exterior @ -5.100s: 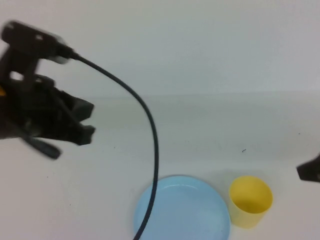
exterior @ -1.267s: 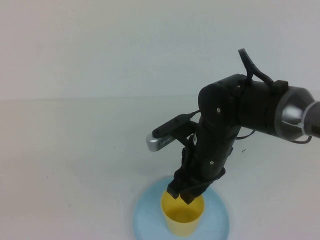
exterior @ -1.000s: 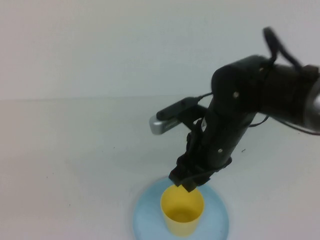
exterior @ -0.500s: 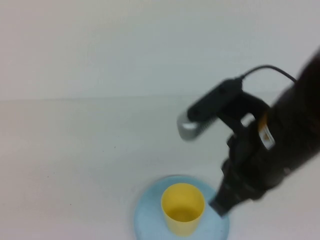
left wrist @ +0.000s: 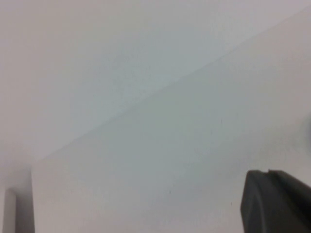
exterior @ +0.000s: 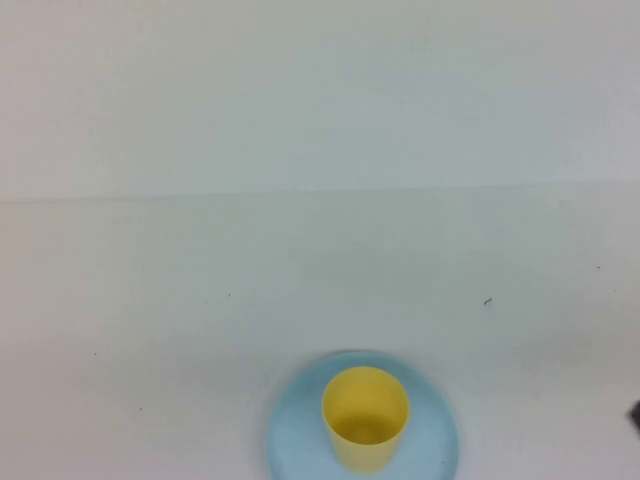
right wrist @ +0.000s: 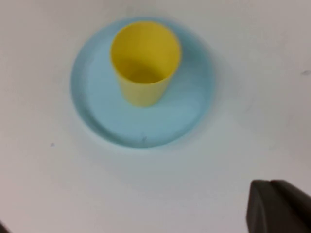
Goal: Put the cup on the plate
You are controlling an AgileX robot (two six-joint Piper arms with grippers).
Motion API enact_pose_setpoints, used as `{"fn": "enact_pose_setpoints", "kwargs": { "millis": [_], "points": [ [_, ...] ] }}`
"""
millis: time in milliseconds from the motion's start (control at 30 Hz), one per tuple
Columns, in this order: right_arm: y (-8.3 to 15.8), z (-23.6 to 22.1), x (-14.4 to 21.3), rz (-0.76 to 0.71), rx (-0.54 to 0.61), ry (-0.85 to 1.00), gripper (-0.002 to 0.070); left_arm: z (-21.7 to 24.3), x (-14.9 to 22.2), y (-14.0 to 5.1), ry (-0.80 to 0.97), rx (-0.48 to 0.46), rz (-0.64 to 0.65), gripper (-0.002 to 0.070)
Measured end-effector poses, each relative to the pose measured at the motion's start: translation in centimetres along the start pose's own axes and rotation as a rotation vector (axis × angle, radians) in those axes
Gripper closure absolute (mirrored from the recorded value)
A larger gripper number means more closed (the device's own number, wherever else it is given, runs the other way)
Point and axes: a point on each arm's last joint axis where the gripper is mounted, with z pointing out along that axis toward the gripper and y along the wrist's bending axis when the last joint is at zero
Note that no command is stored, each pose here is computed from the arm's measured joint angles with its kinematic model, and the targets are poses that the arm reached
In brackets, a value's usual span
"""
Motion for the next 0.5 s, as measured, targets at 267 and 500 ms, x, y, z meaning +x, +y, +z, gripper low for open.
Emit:
{"fn": "enact_pose_setpoints", "kwargs": {
  "millis": [267, 500],
  "points": [
    [-3.3, -7.3, 4.4, 0.008, 0.07, -0.359, 0.0675, -0.3, 1.6, -0.3, 0.197, -0.034, -0.044, 0.0673],
    [-3.8, -8.1, 5.5, 0.023, 0.08, -0.381, 0.0675, -1.6, 1.7, -0.4, 0.146, -0.121, -0.051, 0.0675]
  ]
}}
